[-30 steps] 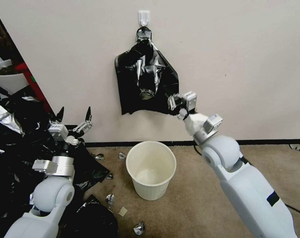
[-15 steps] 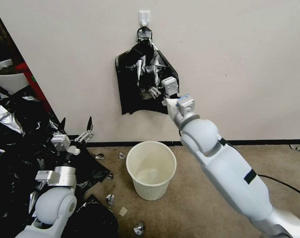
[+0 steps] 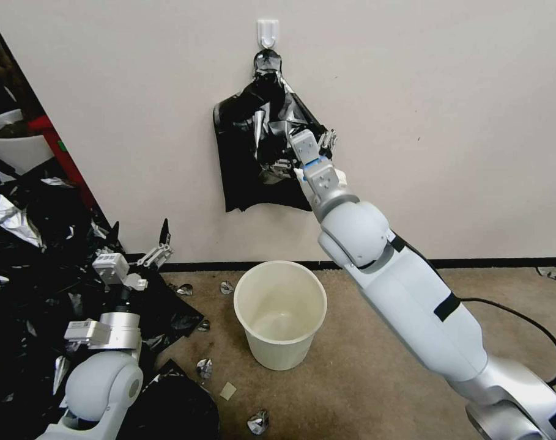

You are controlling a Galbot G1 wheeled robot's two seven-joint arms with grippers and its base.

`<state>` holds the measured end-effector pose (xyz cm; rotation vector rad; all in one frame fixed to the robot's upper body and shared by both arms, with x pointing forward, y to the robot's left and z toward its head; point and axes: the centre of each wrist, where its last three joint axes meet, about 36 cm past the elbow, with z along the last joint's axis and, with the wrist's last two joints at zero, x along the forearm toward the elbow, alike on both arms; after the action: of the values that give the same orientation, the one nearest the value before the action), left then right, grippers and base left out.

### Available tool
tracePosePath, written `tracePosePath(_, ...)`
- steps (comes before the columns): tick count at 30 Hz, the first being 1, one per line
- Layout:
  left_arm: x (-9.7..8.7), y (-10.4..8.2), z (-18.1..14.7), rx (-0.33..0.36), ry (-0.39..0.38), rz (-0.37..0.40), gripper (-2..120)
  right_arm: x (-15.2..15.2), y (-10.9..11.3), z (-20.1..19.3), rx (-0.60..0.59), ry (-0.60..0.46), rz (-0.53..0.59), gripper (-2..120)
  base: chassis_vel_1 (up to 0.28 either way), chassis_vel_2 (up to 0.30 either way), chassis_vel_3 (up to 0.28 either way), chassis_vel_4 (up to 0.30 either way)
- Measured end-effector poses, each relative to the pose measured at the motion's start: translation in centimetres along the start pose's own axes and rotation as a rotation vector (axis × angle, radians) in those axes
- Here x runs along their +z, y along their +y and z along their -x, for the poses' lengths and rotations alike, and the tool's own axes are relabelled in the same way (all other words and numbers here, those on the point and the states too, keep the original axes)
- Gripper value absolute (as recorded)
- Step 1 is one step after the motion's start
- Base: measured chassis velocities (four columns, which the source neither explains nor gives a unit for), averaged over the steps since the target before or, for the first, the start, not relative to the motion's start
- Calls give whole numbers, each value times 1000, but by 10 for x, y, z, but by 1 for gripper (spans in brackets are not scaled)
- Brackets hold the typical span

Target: Place a trash bag onto the trash bin.

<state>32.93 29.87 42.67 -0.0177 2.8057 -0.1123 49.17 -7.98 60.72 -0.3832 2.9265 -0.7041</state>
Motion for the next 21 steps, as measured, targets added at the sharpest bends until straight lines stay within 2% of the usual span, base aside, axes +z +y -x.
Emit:
tracePosePath(2, 0, 1, -1, -14, 3, 9, 100, 2, 1, 4, -3, 12, 8, 76, 0, 0, 0, 0)
tracePosePath(6, 1, 2, -2, -19, 6, 14, 100, 2, 1, 6, -3, 17, 12, 67, 0, 0, 0, 0)
tracePosePath(9, 2, 4, -2, -24, 10, 18, 100, 4, 1, 8, 2, 23, 18, 50, 0, 0, 0, 0)
tracePosePath(10, 2, 4, -2, -24, 10, 18, 100, 4, 1, 8, 2, 23, 18, 50, 0, 0, 0, 0)
tracePosePath(12, 4, 4, -2, -25, 11, 18, 100, 6, 0, 8, 9, 27, 22, 40, 0, 0, 0, 0)
tracePosePath(13, 4, 4, -2, -25, 11, 18, 100, 6, 0, 8, 9, 27, 22, 40, 0, 0, 0, 0)
tracePosePath(15, 5, 4, -1, -25, 11, 17, 100, 9, -1, 7, 12, 35, 27, 30, 0, 0, 0, 0)
tracePosePath(16, 5, 4, -1, -25, 11, 17, 100, 9, -1, 7, 12, 35, 27, 30, 0, 0, 0, 0)
tracePosePath(19, 7, 4, 1, -25, 13, 18, 100, 15, 0, 3, 7, 48, 41, 15, 0, 0, 0, 0)
tracePosePath(21, 8, 5, 2, -25, 12, 19, 100, 16, 0, 3, 2, 53, 52, 12, 0, 0, 0, 0)
